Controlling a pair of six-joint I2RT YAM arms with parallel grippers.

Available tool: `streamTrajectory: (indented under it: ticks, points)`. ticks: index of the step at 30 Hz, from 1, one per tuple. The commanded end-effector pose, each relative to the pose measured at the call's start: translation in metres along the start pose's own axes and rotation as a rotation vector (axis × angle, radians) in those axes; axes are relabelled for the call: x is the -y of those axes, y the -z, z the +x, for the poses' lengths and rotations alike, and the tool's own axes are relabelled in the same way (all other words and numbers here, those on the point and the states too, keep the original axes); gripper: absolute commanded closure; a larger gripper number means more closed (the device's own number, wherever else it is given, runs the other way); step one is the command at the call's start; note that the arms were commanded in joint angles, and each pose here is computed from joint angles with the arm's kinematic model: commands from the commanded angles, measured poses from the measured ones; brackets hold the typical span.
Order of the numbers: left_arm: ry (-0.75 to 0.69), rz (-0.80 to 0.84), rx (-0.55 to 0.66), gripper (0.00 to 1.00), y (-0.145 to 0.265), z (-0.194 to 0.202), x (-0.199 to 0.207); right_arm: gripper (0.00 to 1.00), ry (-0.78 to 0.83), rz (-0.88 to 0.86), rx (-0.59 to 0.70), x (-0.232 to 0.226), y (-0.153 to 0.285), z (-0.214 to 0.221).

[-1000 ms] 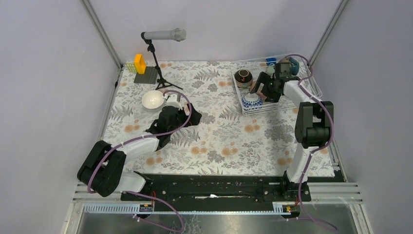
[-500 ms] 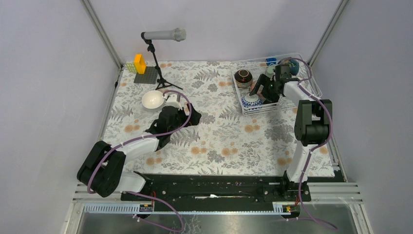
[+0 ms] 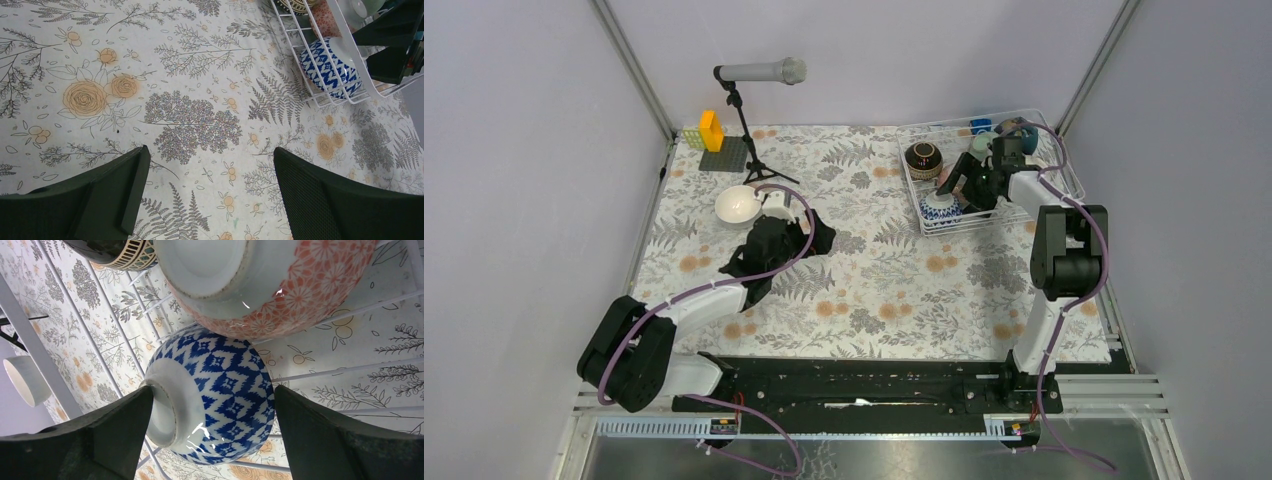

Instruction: Unload the bowls from the dish rack

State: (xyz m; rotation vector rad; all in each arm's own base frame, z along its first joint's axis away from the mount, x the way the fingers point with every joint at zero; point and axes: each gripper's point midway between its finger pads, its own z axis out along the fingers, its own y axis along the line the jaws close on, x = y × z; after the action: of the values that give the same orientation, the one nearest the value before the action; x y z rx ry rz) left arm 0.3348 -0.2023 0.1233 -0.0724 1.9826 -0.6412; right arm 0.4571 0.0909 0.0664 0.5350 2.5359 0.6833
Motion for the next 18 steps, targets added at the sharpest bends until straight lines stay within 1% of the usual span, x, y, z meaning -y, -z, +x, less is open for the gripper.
streamTrajectory:
  ticks: [1, 3, 5, 6, 10, 13, 18]
  points:
    - [-0.016, 0.018, 0.055, 0.01, 0.002, -0.017, 0.009, 0.05, -0.032, -0.112, 0.003, -0.033, 0.026, 0.002]
    - [-0.018, 0.019, 0.056, 0.01, 0.002, -0.018, 0.009, 0.1, -0.032, -0.121, 0.017, -0.035, 0.032, -0.001]
    - [-0.022, 0.023, 0.053, 0.01, 0.003, -0.017, 0.01, 0.18, -0.023, -0.138, 0.023, -0.04, 0.036, -0.002]
    - [-0.022, 0.024, 0.053, 0.01, 0.003, -0.018, 0.011, 0.21, -0.018, -0.141, 0.027, -0.041, 0.037, -0.003]
    - [-0.026, 0.027, 0.054, 0.01, 0.003, -0.018, 0.013, 0.23, -0.007, -0.134, 0.052, -0.042, 0.045, -0.005]
    - [-0.029, 0.028, 0.056, 0.01, 0.003, -0.018, 0.013, 0.28, 0.004, -0.147, 0.058, -0.045, 0.049, -0.006]
    - [-0.033, 0.03, 0.055, 0.01, 0.004, -0.018, 0.014, 0.27, 0.042, -0.211, 0.045, -0.058, 0.056, -0.004]
